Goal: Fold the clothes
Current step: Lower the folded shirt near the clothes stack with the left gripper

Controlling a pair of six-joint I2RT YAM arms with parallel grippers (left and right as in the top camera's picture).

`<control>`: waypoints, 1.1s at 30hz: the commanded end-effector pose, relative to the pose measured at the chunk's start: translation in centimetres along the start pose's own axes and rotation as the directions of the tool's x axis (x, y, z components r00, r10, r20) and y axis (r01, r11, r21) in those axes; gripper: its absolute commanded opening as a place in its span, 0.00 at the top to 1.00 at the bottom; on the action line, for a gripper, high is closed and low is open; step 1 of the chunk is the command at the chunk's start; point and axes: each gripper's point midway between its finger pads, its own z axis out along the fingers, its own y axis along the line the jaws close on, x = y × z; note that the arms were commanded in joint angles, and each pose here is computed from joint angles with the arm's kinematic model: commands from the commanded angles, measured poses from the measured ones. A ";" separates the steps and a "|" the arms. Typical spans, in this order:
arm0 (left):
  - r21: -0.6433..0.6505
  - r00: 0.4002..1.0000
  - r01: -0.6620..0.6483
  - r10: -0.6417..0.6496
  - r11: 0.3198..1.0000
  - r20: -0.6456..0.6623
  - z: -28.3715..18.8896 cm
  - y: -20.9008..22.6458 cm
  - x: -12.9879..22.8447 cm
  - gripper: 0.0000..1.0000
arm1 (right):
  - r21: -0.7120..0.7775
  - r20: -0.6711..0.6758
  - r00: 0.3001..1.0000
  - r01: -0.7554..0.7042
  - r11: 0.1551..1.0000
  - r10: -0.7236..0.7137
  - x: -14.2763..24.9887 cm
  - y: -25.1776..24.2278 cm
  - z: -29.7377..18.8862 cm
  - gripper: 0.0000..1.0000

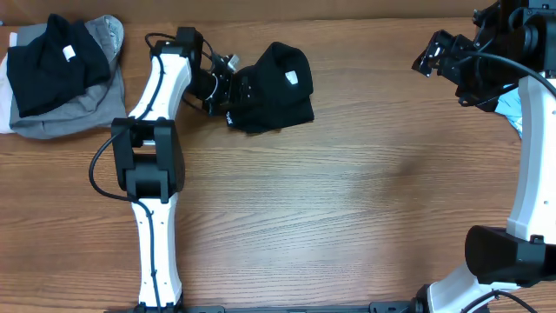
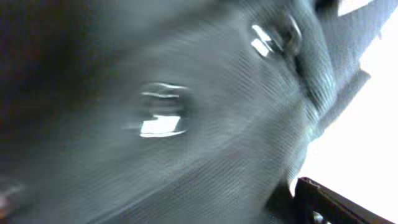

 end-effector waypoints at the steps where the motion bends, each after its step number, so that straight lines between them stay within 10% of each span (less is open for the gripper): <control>1: -0.110 0.989 0.126 -0.117 0.986 0.088 -2.8 4.8 -1.5 0.00 | -0.004 0.015 1.000 0.022 1.000 -0.022 -0.1 0.2 -0.4 0.00; 23: -0.018 0.989 0.136 -0.135 0.990 0.058 3.1 0.0 -1.6 0.01 | -0.002 0.011 0.999 0.035 0.999 -0.035 0.0 0.2 -0.3 0.00; 33: -0.189 0.986 0.140 -0.121 0.972 0.111 2.7 3.1 -2.2 0.65 | -0.002 0.010 0.999 0.034 0.999 -0.034 0.0 0.2 -0.3 0.00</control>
